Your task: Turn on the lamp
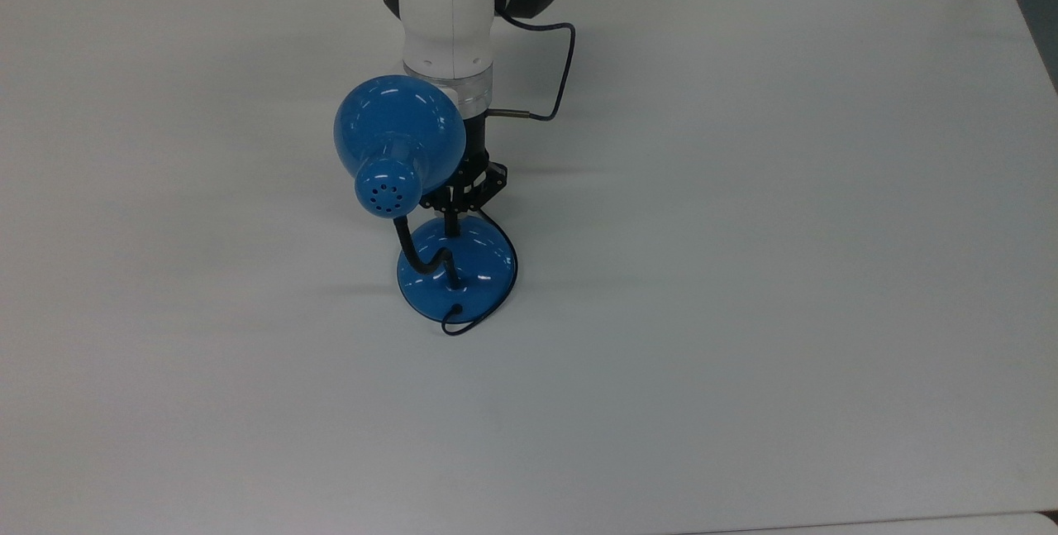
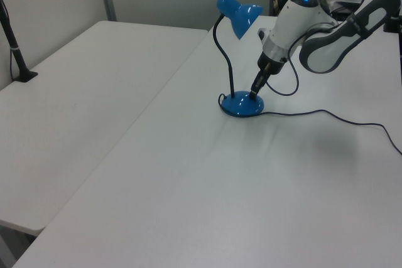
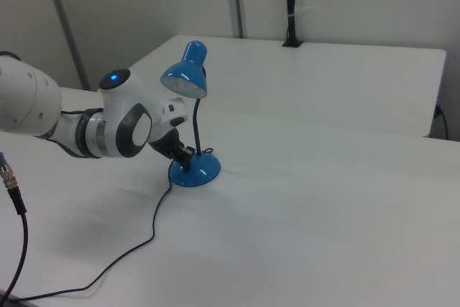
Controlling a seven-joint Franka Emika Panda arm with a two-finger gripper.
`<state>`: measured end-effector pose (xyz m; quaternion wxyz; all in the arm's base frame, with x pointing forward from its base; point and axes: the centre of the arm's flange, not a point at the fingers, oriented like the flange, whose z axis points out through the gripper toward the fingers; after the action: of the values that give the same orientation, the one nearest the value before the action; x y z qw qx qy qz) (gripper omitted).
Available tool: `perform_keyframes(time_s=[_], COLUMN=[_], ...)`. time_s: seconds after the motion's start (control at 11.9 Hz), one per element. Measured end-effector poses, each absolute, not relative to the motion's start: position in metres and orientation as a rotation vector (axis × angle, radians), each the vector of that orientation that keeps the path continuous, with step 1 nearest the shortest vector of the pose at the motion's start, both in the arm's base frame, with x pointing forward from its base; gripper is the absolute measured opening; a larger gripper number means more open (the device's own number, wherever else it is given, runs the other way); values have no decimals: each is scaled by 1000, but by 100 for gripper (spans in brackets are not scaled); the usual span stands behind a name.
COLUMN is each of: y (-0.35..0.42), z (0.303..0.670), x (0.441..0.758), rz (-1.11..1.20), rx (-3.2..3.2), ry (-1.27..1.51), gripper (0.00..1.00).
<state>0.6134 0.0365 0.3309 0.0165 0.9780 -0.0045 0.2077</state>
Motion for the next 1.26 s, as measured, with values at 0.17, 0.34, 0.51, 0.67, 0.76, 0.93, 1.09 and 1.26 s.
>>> perform_keyframes(time_s=[0.17,0.34,0.51,0.67,0.76,0.93,1.09,1.26], y=[37,37,37,36,36,31,25,25], z=[330,328,328,328,328,332,356,389], x=[614,615,615,616,615,606,590,573], rz=[661,676,676,676,666,462,262,165], rx=[3041,3040,3039,3037,3037,3035,3014,2992], ry=[-13,-11,-9,-5,-6,-24,-50,-63], gripper=[1,1,1,1,1,2,2,5])
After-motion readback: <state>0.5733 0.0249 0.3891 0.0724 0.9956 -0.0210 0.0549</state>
